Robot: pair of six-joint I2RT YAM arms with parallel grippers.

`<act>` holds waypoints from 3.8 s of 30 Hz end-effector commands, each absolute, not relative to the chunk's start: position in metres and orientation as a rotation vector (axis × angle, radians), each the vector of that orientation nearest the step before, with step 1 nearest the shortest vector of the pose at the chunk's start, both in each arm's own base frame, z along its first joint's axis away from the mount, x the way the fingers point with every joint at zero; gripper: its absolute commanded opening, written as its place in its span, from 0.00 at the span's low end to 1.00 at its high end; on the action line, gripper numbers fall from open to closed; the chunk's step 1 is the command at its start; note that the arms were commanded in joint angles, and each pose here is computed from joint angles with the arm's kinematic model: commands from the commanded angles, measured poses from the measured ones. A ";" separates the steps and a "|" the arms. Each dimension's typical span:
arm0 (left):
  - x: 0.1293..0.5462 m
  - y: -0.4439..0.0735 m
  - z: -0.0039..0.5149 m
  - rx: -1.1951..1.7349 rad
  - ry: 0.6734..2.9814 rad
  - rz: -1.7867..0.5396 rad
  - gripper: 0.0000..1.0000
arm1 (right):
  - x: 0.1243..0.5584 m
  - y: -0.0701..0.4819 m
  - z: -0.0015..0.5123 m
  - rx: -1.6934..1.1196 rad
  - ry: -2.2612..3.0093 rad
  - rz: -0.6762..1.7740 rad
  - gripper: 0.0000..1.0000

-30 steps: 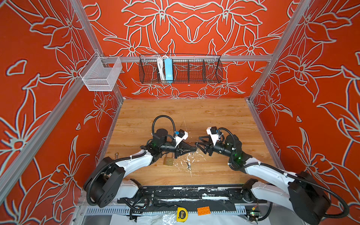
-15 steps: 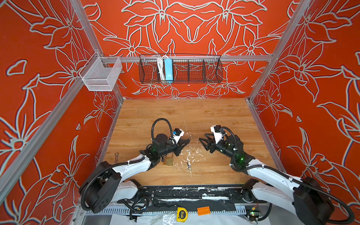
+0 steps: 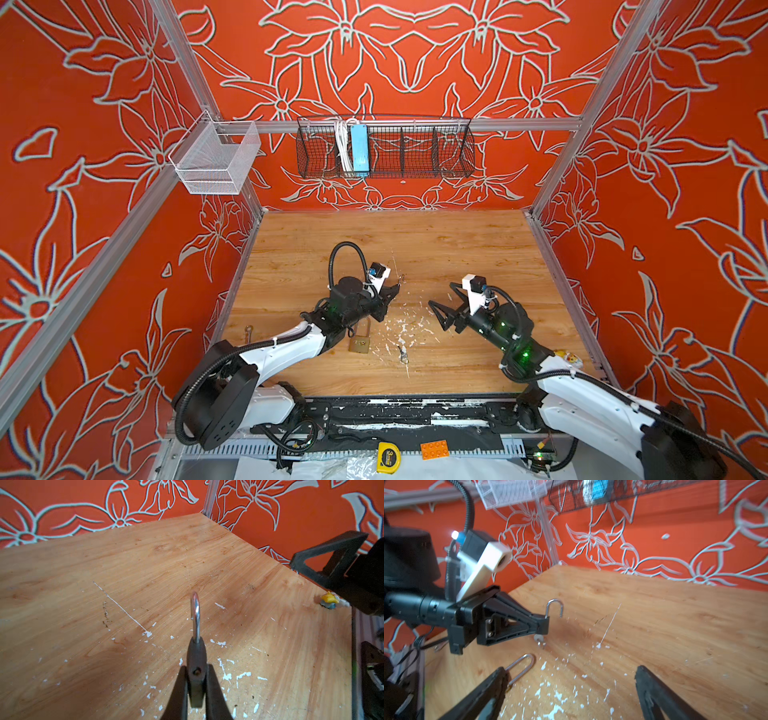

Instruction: Unlock with the key

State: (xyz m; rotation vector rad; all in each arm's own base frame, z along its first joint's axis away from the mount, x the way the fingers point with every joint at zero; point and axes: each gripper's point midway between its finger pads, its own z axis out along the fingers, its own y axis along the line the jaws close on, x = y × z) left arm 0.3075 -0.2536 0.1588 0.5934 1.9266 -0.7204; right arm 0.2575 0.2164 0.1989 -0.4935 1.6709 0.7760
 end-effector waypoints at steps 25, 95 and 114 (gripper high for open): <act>0.439 -0.329 0.129 0.174 2.427 -1.111 0.00 | 0.270 0.165 0.213 -0.317 1.525 0.381 0.98; 0.282 -0.219 0.201 0.153 1.865 -1.021 0.97 | 0.261 0.227 0.113 -0.610 2.278 0.497 0.85; 0.260 -0.098 0.230 -0.210 1.752 -0.550 0.97 | 0.173 0.303 0.079 -1.307 2.242 0.506 0.70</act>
